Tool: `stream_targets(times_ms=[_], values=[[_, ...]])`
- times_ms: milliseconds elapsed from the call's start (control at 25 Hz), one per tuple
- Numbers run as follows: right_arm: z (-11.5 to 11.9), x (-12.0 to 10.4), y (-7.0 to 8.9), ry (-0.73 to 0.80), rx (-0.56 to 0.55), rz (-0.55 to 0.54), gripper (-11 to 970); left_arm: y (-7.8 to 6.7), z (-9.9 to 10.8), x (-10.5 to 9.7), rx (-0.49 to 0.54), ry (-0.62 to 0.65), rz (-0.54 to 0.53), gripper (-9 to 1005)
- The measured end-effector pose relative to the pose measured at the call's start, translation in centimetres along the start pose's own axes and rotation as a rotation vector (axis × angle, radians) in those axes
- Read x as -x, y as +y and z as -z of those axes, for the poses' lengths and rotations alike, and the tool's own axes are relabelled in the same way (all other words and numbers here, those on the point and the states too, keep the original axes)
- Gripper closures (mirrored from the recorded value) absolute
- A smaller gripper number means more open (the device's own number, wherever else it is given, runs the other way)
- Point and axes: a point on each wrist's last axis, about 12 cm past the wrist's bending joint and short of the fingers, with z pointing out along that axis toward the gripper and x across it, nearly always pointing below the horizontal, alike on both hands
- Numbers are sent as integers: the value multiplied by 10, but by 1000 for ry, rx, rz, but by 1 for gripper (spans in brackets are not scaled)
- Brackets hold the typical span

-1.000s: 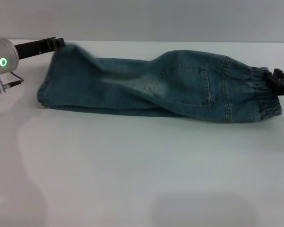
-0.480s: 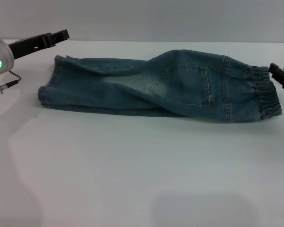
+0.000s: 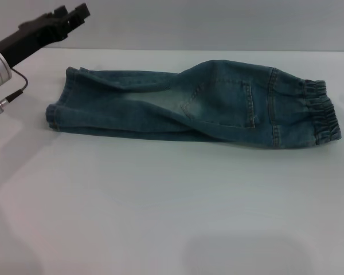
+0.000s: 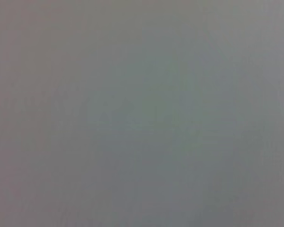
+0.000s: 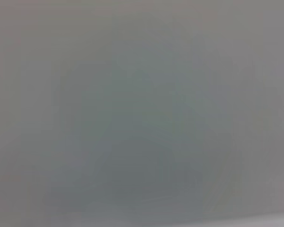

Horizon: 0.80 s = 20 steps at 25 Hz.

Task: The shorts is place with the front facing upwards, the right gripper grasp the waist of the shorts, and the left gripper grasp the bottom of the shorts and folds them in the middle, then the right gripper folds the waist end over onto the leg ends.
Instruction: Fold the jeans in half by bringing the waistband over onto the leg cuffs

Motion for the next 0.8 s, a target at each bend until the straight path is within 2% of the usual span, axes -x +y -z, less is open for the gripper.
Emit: stream_targets(times_ms=[80, 160, 360, 440, 640, 800], values=[[1, 16, -1, 87, 15, -18, 501, 0, 0, 0, 0, 0, 0, 381], [1, 34, -3, 168, 5, -31, 501, -9, 4, -2, -63, -73, -73, 382], [-13, 66, 0, 363, -94, -7, 500, -14, 6, -4, -93, -128, -110, 385], [-22, 72, 3, 416, -112, 28, 500, -14, 6, -5, -94, -128, -109, 386], [-45, 76, 17, 543, -112, 117, 358, -16, 6, -6, -104, -133, -110, 389], [-58, 68, 28, 595, -89, 121, 267, -16, 9, -10, -100, -144, -104, 391]])
